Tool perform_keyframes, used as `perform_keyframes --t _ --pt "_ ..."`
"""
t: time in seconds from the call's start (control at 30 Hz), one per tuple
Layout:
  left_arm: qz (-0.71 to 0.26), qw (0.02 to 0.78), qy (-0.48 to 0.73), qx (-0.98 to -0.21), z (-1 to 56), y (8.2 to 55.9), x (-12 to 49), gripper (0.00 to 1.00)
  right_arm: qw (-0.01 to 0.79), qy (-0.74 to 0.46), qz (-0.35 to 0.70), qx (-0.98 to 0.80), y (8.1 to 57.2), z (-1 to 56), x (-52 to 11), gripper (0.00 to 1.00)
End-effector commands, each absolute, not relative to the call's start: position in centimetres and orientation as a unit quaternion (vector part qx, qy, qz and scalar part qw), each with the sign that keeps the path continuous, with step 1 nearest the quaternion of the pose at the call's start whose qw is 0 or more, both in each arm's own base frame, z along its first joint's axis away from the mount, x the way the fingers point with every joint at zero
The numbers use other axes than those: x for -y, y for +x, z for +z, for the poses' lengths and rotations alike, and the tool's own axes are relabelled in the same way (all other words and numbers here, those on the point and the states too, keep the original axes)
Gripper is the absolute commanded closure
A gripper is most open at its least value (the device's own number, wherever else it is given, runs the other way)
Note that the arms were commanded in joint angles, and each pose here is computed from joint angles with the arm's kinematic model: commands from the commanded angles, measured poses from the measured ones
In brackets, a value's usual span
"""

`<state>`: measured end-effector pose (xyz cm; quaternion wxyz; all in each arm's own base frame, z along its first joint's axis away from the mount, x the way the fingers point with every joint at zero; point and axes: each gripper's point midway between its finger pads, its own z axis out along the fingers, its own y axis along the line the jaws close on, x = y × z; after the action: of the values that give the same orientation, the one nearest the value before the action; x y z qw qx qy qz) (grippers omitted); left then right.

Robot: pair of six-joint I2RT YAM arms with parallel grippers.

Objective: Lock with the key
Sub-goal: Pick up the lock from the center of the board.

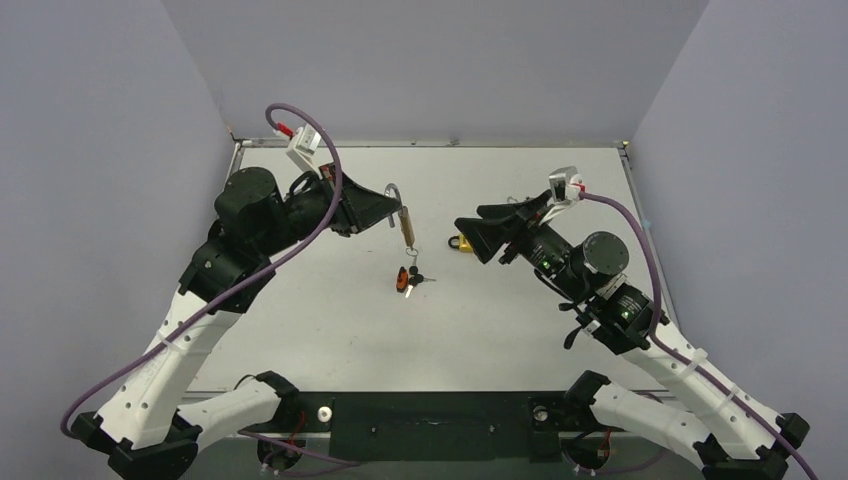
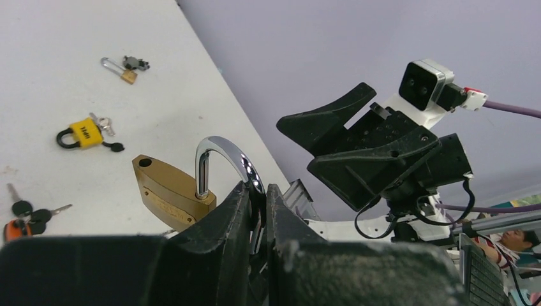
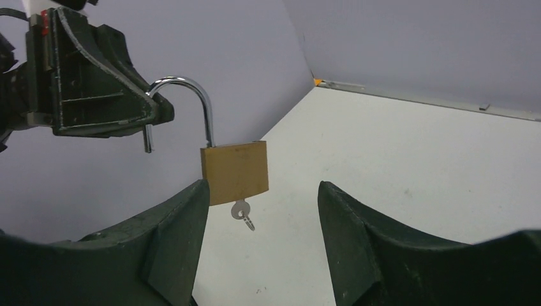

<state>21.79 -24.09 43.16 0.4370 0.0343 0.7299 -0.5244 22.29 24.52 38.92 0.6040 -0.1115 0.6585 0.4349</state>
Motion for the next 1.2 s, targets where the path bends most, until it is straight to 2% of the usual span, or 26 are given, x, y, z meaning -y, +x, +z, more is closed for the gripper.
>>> perform_keyframes --t 0.0,0.43,0.63,1.0,1.17 --pt "-0.594 0.497 0.06 -0.629 52.2 20.1 25.6 1.0 0.627 -0.151 0.455 -0.614 20.7 41.1 -25.6 0.41" --pt "-0.601 0.481 0.011 -0.638 54.7 20.5 30.0 1.0 0.706 -0.105 0.285 -0.64 22.3 39.2 -24.1 0.4" --pt "-0.604 0.474 0.008 -0.64 55.0 20.6 31.1 1.0 0.725 -0.092 0.238 -0.64 23.6 38.4 -24.0 0.46" --pt "-0.606 0.467 0.005 -0.644 55.2 20.4 31.6 1.0 0.736 -0.085 0.215 -0.636 24.5 38.1 -25.2 0.53" --pt "-0.609 0.465 0.006 -0.643 55.5 20.4 31.8 1.0 0.738 -0.083 0.21 -0.635 24.7 38.1 -25.6 0.64"
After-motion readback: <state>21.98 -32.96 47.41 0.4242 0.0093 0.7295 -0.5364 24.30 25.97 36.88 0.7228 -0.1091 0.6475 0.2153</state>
